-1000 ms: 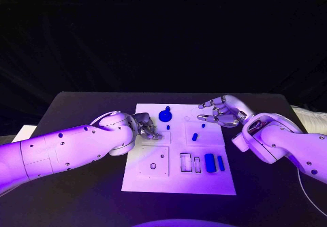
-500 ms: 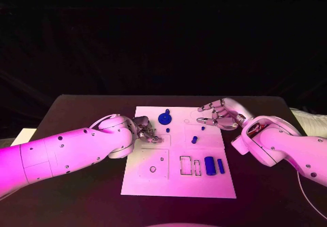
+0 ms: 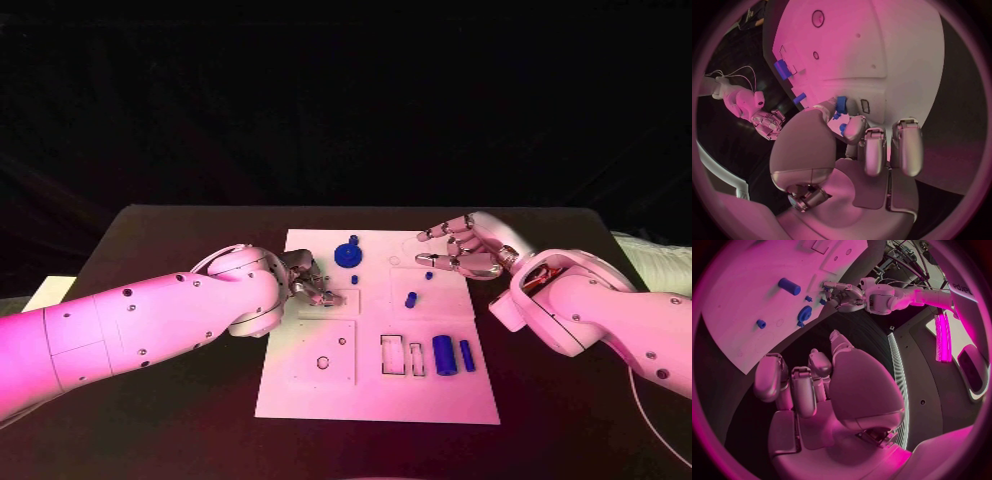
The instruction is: Assemble the parts on the task board
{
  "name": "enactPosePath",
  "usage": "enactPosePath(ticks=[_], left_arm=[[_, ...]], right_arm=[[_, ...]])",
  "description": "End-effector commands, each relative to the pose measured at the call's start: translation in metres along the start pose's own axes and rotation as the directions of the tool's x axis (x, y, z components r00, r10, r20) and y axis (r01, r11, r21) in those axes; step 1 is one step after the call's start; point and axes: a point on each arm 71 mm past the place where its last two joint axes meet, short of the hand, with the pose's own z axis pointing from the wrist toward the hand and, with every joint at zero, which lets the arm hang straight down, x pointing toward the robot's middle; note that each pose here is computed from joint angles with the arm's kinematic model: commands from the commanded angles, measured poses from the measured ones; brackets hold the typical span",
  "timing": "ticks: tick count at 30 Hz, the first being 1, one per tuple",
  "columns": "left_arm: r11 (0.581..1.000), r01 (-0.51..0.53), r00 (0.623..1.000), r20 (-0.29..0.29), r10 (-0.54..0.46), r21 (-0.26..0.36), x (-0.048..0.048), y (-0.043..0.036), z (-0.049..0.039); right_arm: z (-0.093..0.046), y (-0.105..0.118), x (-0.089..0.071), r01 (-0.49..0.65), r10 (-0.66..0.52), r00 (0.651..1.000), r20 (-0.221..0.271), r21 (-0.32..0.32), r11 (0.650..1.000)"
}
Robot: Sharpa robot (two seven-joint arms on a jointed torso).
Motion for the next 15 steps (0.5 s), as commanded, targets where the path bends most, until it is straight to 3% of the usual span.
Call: enactPosePath(ticks=[1, 15], left_arm=[[1.0, 0.015, 0.999, -0.044, -0.016, -0.023, 0.0052, 0.0022, 0.0012], [0.994, 0.104, 0.99, -0.093, -0.106, -0.029, -0.0002, 0.0032, 0.0]], right_arm=[[0.0004, 0.0003, 0.0021, 0.002, -0.002, 1.0, -0.018, -0.002, 1.0], [0.0016, -0.0012, 0.0036, 0.002, -0.002, 1.0, -0.024, 0.005, 1.0]])
